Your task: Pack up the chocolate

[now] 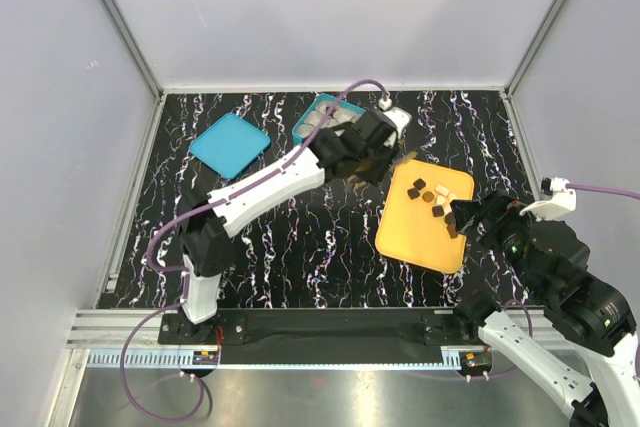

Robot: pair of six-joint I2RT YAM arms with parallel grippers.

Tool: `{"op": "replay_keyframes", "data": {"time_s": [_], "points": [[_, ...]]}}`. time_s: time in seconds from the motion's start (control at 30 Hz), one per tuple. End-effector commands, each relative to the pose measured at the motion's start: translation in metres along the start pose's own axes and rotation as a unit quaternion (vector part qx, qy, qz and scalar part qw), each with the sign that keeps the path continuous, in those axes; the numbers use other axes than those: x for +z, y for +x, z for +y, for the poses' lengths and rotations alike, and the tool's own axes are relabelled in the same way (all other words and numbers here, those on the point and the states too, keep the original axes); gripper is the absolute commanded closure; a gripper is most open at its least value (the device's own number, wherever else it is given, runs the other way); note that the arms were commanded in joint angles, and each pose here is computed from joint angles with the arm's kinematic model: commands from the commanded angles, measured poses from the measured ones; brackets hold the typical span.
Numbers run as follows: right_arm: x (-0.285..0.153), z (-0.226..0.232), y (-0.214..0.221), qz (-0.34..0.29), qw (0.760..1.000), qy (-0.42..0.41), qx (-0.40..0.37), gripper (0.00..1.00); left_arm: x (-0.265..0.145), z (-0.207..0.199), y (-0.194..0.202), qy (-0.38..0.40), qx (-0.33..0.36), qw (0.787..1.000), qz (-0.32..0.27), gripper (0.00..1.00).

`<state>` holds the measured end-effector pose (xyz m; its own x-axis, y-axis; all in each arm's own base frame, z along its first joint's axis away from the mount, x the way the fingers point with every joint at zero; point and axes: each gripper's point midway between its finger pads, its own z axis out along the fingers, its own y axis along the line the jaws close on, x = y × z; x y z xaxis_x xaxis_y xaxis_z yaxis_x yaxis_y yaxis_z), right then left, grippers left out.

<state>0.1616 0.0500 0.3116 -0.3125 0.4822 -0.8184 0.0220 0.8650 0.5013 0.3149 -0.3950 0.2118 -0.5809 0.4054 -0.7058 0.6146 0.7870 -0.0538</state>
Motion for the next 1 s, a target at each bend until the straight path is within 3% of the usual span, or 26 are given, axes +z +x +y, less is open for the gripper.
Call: {"op": "replay_keyframes", "data": {"time_s": [0.0,0.47,0.97], "points": [[0.002,0.007,-0.012,-0.019,1.000,-0.005,0.005,0.00,-0.005,-0.039,-0.007,0.046,0.032,0.998,-0.024,0.54],[-0.007,0.000,-0.015,-0.027,1.000,-0.002,0.009,0.00,0.051,-0.046,0.042,0.048,0.106,0.993,0.011,0.47],[-0.004,-0.002,-0.013,-0.026,1.000,0.006,0.004,0.00,0.085,-0.048,0.071,0.063,0.106,0.991,0.045,0.48]]}}
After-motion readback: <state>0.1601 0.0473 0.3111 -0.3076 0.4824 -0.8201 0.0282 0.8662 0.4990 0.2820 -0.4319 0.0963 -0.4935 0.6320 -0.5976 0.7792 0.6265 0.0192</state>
